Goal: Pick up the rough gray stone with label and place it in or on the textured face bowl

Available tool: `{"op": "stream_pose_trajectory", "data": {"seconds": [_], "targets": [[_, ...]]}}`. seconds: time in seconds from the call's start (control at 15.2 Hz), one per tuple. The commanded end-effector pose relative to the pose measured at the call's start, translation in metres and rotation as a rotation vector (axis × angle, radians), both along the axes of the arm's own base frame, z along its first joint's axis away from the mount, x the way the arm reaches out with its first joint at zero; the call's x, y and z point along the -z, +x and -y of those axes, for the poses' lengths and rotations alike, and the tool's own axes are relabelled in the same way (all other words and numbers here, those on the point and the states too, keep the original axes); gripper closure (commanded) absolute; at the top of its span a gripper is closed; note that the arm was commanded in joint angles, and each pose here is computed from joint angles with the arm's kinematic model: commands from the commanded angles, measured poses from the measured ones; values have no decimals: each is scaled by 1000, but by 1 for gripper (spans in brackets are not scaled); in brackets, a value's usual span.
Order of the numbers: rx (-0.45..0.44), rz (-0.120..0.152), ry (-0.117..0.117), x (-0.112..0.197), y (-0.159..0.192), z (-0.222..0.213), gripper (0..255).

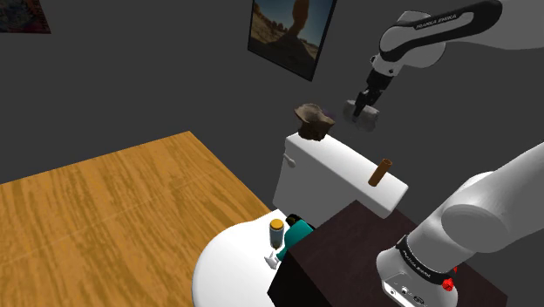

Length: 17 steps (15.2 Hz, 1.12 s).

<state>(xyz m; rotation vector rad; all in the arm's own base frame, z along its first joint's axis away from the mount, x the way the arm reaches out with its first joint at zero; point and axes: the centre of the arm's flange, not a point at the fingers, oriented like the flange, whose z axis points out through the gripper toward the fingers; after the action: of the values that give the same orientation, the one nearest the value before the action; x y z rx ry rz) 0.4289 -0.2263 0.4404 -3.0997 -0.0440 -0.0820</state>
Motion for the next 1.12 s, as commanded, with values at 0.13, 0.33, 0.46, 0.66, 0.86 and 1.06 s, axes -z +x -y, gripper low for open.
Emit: {"op": "stream_pose_trajectory", "data": {"seconds": [0.13, 0.33, 0.46, 0.66, 0.86, 1.06], "targets": [[0, 0, 0, -22, 0, -1, 255], [0, 0, 0, -38, 0, -1, 255], [0, 0, 0, -48, 0, -1, 255], [0, 0, 0, -58, 13, -3, 255], [0, 0, 0, -62, 52, -10, 255], [0, 0, 0, -65, 91, -17, 255]]}}
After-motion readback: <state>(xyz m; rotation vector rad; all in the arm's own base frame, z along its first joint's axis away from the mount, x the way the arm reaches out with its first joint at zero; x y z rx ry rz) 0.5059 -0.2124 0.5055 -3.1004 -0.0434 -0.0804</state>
